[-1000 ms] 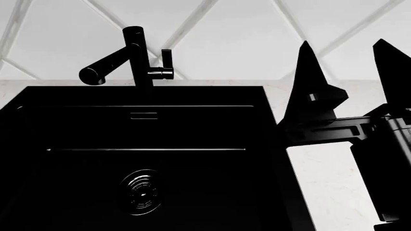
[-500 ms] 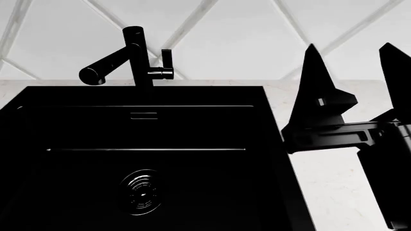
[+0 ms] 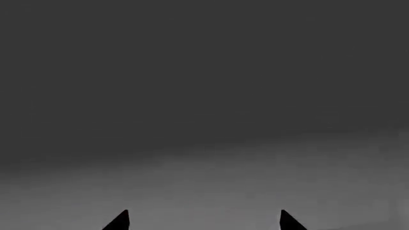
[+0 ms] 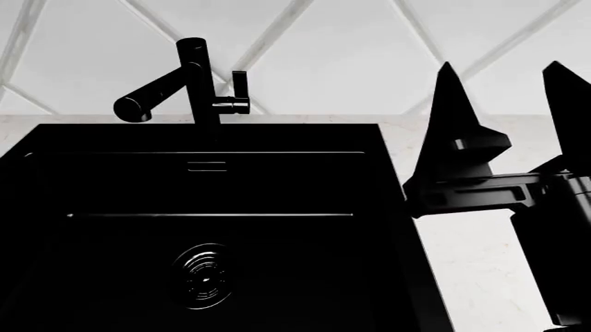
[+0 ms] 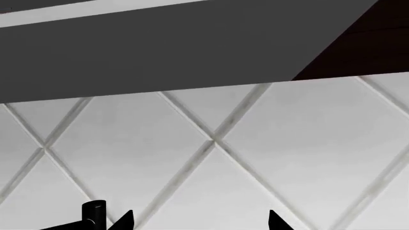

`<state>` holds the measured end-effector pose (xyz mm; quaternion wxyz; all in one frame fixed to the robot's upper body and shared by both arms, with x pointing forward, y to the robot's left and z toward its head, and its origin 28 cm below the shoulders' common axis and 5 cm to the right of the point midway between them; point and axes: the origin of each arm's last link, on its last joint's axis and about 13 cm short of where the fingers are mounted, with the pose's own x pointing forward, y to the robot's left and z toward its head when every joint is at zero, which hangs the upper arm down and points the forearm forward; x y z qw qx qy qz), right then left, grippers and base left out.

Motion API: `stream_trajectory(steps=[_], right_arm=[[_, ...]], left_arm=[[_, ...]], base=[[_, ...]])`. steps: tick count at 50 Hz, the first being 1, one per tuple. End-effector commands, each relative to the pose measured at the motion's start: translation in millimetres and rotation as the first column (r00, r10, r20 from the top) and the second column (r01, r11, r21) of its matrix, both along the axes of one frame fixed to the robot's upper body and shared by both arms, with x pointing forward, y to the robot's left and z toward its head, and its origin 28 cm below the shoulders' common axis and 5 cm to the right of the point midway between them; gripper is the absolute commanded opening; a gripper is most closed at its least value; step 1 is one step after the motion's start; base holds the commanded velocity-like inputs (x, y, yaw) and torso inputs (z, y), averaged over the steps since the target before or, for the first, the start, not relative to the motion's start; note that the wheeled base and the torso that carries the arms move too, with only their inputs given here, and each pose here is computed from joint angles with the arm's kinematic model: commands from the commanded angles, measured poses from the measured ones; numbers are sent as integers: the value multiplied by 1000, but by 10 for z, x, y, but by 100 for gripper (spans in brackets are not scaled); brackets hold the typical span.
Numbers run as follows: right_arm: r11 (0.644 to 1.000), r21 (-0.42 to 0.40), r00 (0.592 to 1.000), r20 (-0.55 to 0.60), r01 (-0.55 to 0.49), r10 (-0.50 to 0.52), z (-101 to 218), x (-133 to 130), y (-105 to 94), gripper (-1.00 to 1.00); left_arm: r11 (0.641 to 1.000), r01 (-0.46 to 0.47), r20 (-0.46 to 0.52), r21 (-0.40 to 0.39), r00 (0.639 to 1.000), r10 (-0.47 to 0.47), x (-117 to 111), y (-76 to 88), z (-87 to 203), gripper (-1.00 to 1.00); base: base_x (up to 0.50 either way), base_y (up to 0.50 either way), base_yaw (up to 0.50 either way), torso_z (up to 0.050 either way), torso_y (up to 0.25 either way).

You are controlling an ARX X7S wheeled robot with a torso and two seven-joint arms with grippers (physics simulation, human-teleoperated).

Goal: Pick the chili pepper, brussel sprout from the counter and place them in the cabinet. Then close the cabinet.

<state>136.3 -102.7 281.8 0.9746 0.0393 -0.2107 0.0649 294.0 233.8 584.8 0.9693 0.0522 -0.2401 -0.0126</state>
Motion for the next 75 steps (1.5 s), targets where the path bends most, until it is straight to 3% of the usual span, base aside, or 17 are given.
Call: stream_trajectory(steps=[1,16,31,46,62,75], right_arm=[[1000,3,1000,1,-1,1,-15,28,9,100],[1000,9,1000,3,-8,8,-27,26,-3,100],[1000,17,1000,2,-11,11,-32,30,-12,100],[1000,20,1000,1,-22,22,-44,56,5,100],[999,22,1000,0,-30,30,-41,30,-7,100],[999,26,999,-1,-36,36,-66,88,14,100]], left_arm=[[989,143,24,35,989,-143,-105,-58,70,100],[923,383,27,38,923,-384,-290,-122,128,100],[862,503,94,68,857,-507,-649,-169,168,100],[852,514,166,104,836,-524,-1032,-120,88,100],[871,447,270,203,830,-488,-1480,-91,-118,100],[899,371,350,231,831,-433,-1563,-37,-351,100]], base=[[0,0,0,0,0],[0,0,0,0,0],[0,0,0,0,0],[0,0,0,0,0],[0,0,0,0,0],[0,0,0,0,0]])
